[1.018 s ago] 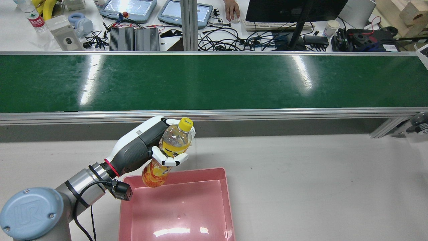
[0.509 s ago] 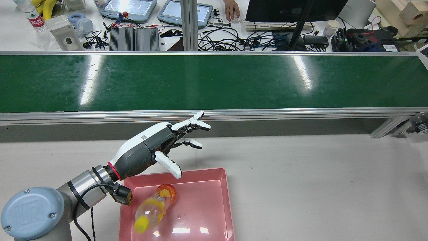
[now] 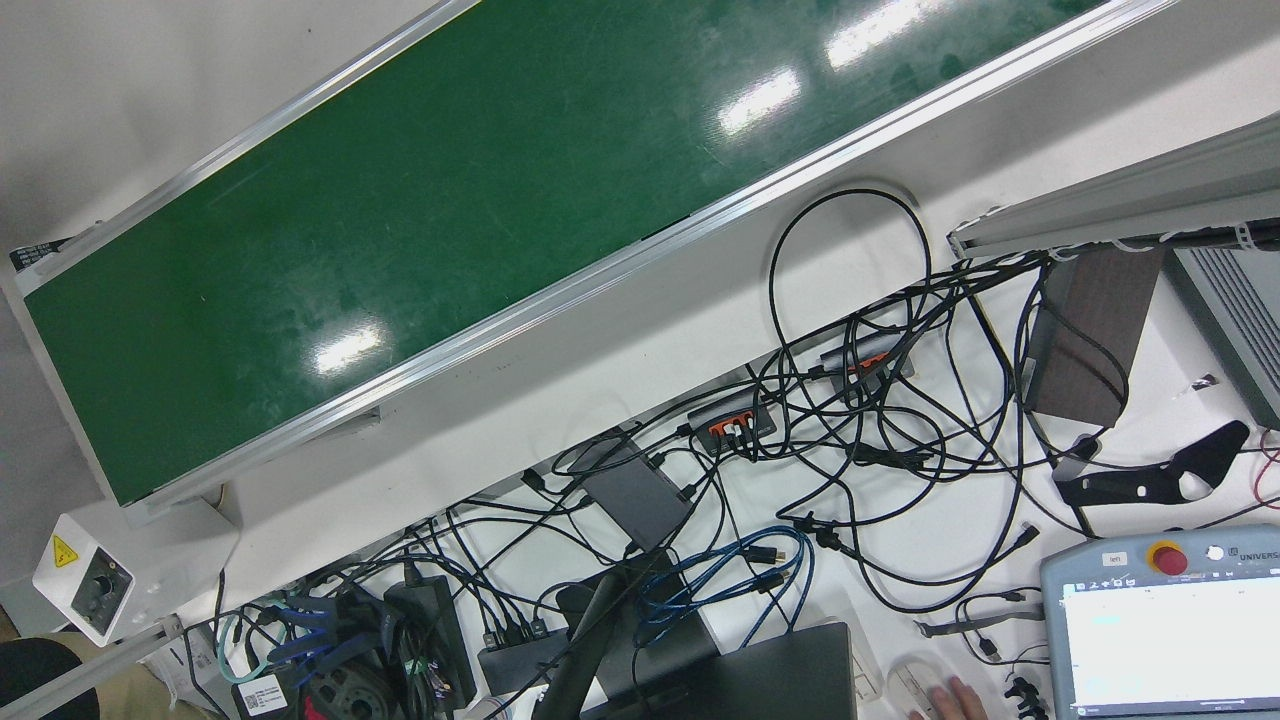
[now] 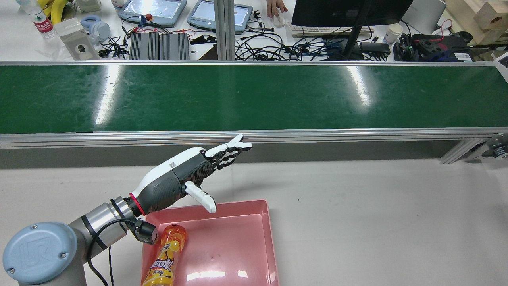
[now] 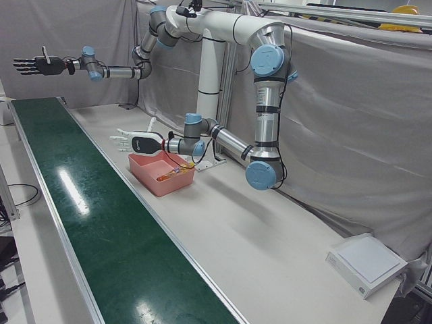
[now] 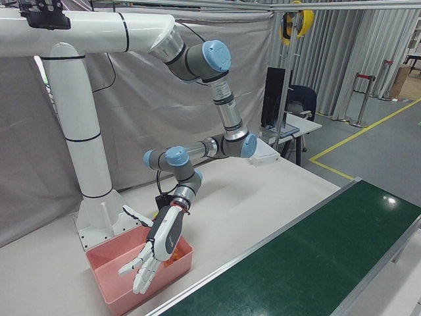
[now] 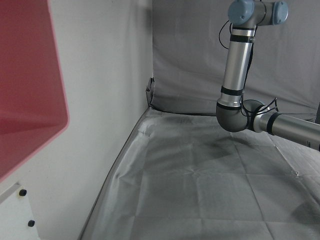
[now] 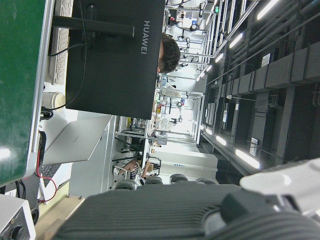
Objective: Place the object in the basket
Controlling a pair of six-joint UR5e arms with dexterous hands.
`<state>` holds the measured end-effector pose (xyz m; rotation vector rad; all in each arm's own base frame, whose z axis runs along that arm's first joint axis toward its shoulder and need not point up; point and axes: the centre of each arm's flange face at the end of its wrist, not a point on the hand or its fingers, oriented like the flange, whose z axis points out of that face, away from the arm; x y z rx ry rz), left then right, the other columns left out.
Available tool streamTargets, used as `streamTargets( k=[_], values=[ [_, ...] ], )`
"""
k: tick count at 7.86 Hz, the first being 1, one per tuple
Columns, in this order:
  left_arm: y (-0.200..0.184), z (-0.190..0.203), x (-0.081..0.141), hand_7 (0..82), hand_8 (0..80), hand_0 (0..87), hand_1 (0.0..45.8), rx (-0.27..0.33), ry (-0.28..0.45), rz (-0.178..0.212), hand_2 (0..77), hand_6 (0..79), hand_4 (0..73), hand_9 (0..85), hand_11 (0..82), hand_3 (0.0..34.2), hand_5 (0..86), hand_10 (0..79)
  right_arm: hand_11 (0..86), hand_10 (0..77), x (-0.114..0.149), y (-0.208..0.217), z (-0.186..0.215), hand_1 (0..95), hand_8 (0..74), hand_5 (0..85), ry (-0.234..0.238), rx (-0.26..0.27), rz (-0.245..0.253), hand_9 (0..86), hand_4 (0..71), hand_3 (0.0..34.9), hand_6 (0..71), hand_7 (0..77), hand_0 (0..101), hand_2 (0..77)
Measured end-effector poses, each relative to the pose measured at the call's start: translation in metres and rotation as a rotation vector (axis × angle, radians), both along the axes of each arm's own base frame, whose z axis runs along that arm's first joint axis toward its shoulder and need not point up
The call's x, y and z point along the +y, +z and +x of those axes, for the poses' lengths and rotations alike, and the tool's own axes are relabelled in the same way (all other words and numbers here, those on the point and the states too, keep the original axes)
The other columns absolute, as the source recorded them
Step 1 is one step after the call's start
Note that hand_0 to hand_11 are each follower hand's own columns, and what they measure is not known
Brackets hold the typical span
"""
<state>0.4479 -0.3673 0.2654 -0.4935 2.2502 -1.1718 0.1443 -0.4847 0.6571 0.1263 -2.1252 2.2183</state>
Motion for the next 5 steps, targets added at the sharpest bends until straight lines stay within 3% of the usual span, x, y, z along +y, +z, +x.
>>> streamTargets(
  k=[5],
  values=[
    [-0.0066,-0.0008,0.0009,0.5,8.7,52.6,0.5,0.013,0.028,0.018,0.0,2.7,12.0,8.7,11.4,6.2,21.3,7.6,0.0,0.0,-0.0001,-0.0005,0.0,0.0,0.0,0.0,0.0,0.0,0.001,0.0,0.0,0.0,0.0,0.5,0,0.5]
  ],
)
